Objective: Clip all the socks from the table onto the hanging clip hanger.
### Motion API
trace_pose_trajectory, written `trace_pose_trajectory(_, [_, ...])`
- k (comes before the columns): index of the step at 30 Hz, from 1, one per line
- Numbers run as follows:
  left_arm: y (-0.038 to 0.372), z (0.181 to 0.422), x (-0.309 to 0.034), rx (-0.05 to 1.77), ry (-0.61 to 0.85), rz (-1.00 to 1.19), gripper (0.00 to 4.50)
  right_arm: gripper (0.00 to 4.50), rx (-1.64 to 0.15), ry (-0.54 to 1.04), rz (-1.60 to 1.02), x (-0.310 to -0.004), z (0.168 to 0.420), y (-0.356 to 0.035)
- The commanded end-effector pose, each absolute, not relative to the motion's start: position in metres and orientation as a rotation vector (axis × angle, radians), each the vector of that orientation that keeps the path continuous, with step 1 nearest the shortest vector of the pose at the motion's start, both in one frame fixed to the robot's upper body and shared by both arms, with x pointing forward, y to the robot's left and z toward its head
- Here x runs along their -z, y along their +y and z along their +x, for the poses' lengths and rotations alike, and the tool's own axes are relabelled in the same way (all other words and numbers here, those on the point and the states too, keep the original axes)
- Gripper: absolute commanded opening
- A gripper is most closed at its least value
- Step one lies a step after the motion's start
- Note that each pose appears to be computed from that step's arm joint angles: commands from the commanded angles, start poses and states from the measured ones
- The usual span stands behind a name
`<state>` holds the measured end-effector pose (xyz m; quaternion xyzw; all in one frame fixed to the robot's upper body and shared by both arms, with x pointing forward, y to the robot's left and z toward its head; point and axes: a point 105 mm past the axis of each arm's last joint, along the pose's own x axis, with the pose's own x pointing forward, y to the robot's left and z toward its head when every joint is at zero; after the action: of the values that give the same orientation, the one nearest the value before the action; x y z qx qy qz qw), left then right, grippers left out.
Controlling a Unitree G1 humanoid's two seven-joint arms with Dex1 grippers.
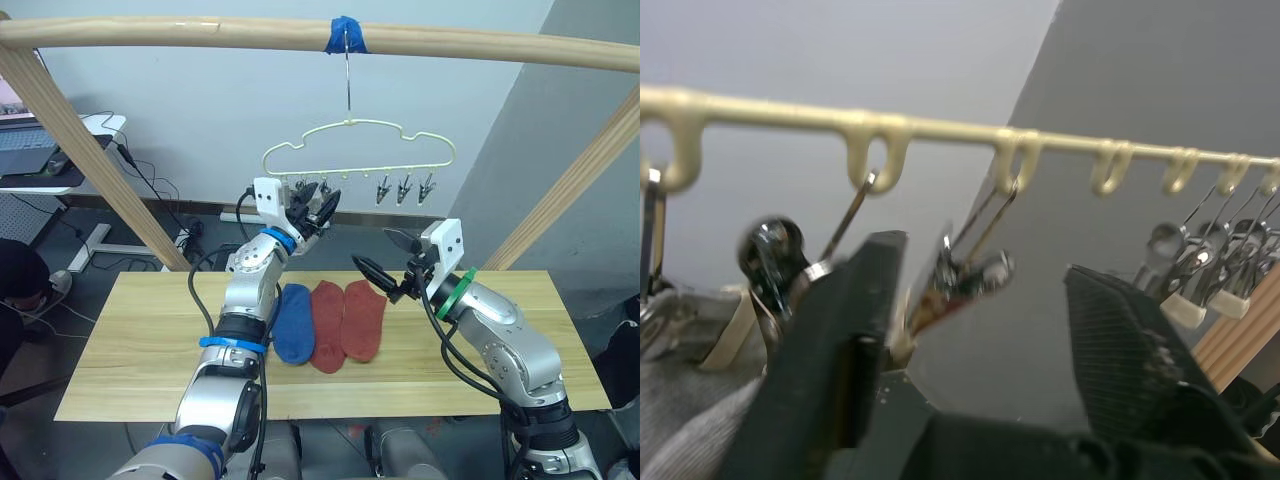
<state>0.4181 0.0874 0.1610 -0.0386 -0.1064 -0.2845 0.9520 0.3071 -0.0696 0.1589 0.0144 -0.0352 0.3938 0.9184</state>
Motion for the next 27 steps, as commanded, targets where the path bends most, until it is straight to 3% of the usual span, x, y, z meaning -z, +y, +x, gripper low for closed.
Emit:
trace_pose_trajectory(1, [0.0839, 0.4195, -0.1785, 0.578, -0.279, -0.061, 3.1, 4.5, -0.8, -0.135, 0.012, -0.1732, 0.305, -0.0727])
trace_pose_trajectory(27, [0.0798, 0.4249, -0.1856, 0.557, -0.317, -0.04, 3.1, 4.5, -0.79, -0.141, 0.008, -0.1754, 0.3054, -0.0744])
